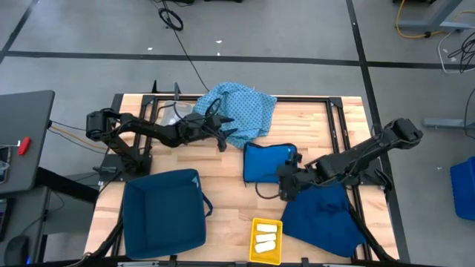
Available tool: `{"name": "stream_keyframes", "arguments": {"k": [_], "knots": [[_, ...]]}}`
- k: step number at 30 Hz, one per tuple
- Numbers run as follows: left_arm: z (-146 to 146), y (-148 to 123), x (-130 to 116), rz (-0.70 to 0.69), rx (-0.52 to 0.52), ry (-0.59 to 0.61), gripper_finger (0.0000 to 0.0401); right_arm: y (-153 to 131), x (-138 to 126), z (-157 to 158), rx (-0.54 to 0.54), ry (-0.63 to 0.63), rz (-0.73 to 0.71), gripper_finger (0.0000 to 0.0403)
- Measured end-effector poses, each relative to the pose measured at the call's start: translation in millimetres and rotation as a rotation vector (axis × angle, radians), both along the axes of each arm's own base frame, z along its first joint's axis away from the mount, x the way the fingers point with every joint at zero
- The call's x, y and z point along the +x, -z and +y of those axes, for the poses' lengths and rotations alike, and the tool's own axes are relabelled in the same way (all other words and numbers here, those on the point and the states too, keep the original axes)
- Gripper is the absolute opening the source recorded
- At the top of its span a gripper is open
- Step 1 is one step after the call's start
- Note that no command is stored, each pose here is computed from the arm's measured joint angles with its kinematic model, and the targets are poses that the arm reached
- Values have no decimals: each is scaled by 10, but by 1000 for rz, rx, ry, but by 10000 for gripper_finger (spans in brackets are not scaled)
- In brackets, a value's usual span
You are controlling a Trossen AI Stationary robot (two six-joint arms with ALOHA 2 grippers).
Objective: Pick & place medical supplies in basket/bin
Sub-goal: Put the dark blue patient gown into the blue bin
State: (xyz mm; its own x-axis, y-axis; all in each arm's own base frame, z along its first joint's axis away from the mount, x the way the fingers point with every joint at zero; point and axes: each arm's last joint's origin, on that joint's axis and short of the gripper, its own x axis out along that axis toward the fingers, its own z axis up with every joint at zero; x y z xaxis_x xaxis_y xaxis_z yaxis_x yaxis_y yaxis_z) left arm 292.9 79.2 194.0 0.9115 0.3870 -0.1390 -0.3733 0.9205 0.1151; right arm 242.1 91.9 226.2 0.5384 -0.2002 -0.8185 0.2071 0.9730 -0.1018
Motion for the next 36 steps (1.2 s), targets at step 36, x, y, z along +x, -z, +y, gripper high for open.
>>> {"name": "stream_keyframes", "arguments": {"k": [36], "knots": [[-17, 5, 6, 3, -8, 66, 203, 732, -742, 609, 662, 73, 451, 230]]}}
